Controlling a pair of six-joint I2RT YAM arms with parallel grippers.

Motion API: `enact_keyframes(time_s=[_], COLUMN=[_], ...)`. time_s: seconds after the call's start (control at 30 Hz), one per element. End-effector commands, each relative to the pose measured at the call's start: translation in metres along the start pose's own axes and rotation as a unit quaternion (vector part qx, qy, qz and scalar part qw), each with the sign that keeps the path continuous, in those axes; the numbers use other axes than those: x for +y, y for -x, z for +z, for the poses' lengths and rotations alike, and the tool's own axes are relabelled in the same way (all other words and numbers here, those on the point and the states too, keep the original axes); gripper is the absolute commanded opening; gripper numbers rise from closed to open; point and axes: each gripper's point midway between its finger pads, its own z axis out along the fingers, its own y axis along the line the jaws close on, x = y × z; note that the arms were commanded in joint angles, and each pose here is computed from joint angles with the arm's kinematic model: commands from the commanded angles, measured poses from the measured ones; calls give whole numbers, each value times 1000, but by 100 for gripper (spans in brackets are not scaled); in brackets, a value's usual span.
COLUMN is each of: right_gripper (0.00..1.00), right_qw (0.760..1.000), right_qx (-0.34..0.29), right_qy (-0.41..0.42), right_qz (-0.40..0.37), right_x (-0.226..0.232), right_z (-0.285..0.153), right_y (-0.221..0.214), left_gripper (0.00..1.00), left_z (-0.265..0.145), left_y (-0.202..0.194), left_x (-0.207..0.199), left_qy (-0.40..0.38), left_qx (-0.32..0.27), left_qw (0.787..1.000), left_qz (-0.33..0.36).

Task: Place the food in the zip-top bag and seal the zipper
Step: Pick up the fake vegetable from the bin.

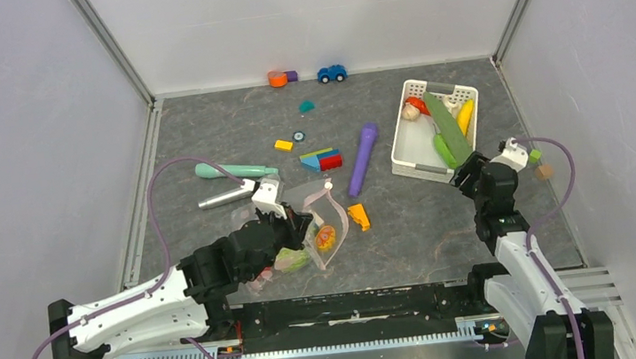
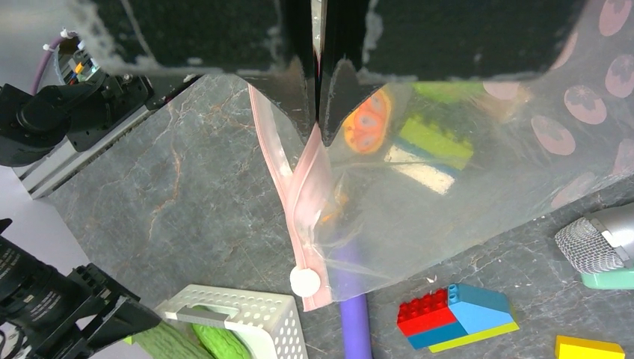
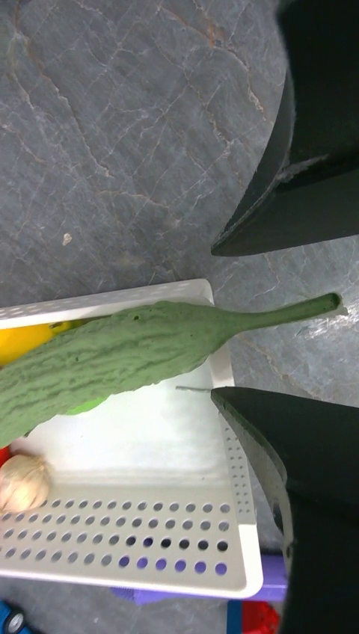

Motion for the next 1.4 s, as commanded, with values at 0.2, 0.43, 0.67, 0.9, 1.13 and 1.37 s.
enact_keyframes(time_s=[0.2,0.43,0.67,0.9,1.13,1.37], right_gripper=[57,47,44,34,18,0], right_qw=[998,998,998,997,997,995], right_qx=[-55,-55,-62,-69,-70,-77], right_qy=[23,19,9,14,28,46], right_qz=[32,31,31,22,3,-44], right_x=[11,10,8,12,19,25], right_z=[0,4,6,5,3,-4], right_y=[24,24,29,37,44,55], left_gripper=[2,2,2,2,2,2], left_z=[4,3,2,2,1,0], left_y=[15,14,13,12,12,12], left_x=[-19,-18,-15,-15,-15,-13], left_qy=[-28,-29,-26,-26,-27,-28], left_qx=[-14,-13,-14,-13,-14,-22], left_qw=[999,999,1000,1000,1000,999], left_qz=[1,2,-1,-1,-4,-13])
